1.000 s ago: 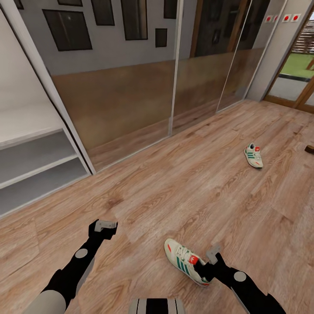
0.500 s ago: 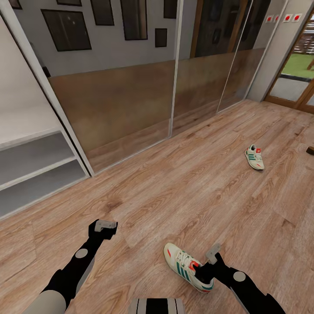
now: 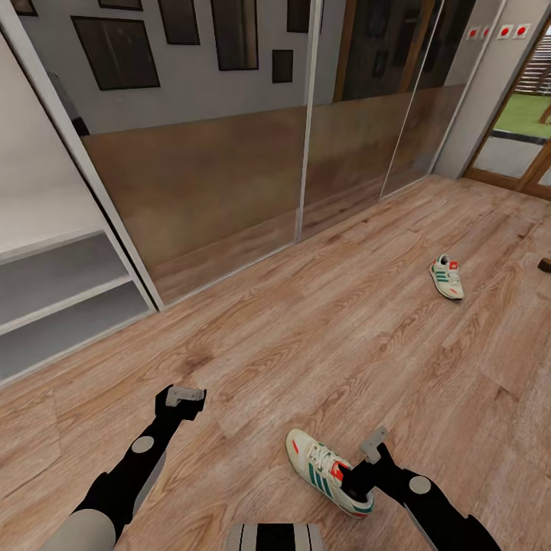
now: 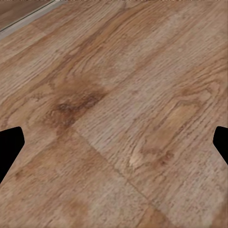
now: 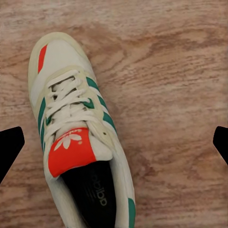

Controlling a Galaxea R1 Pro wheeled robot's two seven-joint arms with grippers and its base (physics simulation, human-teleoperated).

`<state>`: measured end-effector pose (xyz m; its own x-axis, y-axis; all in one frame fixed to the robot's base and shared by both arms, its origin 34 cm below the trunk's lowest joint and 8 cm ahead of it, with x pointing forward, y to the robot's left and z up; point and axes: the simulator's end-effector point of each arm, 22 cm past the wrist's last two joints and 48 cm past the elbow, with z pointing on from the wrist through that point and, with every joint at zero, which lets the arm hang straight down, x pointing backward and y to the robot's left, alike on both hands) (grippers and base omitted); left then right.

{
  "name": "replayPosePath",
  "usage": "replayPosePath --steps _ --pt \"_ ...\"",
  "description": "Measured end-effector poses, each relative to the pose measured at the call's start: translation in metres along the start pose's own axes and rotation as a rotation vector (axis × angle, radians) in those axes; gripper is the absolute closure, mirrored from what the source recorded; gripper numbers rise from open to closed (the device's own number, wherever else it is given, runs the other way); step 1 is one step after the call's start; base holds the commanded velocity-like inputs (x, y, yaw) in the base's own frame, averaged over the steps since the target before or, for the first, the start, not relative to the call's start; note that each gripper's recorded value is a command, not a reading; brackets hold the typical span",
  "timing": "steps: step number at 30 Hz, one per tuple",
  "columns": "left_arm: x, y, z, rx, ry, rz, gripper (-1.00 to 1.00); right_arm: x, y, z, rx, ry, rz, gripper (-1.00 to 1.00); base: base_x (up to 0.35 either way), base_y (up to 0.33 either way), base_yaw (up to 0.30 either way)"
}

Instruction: Pick up the two gym shoes and the two sandals from the corridor floor and place them onto the hallstand (shoe rack) in the corridor, making sure they are on the rack and not on the floor. Arrange them so the two gym shoes are next to each other and the two sandals are next to each other.

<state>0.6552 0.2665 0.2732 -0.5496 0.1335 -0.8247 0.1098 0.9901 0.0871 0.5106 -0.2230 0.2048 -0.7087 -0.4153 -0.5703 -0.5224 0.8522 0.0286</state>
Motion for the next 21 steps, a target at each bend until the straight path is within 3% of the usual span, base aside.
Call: replayPosePath --steps 13,21 --pt "0.02 -0.002 0.005 0.007 0.03 0.0 -1.0 0.019 0.005 0.008 -0.014 0.034 0.014 -1.0 0.0 0.0 0.0" --pt "0.016 -0.001 0.007 0.002 0.02 -0.001 -1.0 0.025 0.007 0.01 -0.019 0.045 0.017 -1.0 0.0 0.0 0.0"
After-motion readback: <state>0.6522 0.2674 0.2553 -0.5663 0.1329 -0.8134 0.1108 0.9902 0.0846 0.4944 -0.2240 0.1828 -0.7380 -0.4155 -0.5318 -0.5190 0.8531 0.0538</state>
